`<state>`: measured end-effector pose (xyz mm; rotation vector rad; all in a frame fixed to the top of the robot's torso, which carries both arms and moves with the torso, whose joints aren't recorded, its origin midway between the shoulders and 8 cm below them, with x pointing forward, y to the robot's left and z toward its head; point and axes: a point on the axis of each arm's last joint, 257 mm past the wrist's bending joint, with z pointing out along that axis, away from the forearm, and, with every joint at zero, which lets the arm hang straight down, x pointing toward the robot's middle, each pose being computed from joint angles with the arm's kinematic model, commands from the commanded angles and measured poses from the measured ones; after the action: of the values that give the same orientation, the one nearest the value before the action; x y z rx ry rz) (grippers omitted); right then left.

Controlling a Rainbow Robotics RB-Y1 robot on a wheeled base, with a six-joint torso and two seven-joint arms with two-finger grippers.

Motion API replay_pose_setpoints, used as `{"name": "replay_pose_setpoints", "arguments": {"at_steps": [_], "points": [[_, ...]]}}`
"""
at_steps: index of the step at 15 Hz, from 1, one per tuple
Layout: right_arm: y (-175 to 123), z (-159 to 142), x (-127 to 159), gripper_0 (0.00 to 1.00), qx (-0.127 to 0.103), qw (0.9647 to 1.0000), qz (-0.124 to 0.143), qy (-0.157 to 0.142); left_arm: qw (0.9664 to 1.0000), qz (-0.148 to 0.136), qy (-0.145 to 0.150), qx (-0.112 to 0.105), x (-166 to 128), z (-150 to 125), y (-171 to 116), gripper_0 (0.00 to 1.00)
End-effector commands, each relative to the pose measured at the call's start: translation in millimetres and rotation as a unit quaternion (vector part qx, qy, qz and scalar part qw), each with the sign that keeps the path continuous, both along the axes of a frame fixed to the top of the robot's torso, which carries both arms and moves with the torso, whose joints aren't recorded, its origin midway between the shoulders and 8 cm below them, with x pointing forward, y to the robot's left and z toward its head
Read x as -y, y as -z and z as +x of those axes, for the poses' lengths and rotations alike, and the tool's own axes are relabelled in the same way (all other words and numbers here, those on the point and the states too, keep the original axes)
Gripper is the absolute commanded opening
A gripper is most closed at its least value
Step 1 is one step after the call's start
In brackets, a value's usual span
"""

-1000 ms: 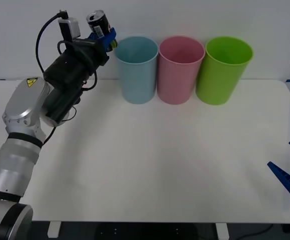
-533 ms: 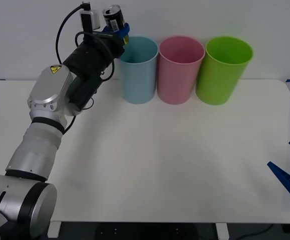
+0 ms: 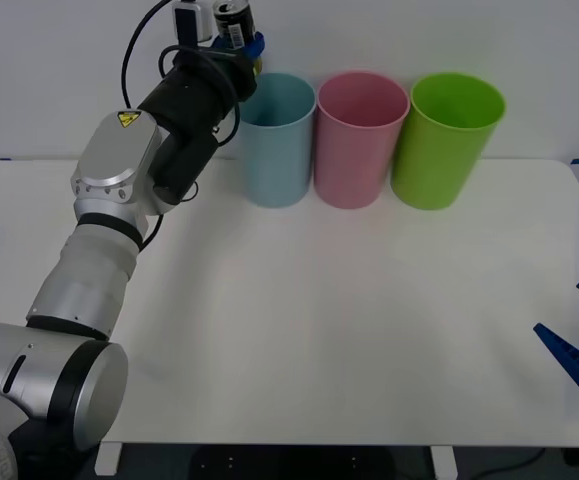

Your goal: Grasp the object on the table and drop it into the matching bin: aluminum can to the light blue bin, PET bottle to the pink bin.

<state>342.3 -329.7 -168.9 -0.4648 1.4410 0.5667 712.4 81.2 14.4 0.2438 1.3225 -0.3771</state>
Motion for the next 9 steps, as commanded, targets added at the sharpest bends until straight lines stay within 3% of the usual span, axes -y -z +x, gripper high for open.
{"name": "replay_pose_setpoints", "arguments": {"at_steps": [1,9], "points": [[0.0,0.0,0.0,1.00,0.000,1.0000,0.000,0.000,1.0000,0.004,-0.002,0.002,10.2,-0.5,-1.1,0.00],[0.0,0.0,0.0,1.00,0.000,1.0000,0.000,0.000,0.9998,0.018,-0.011,0.006,20.9,-0.6,-1.1,0.00]]}}
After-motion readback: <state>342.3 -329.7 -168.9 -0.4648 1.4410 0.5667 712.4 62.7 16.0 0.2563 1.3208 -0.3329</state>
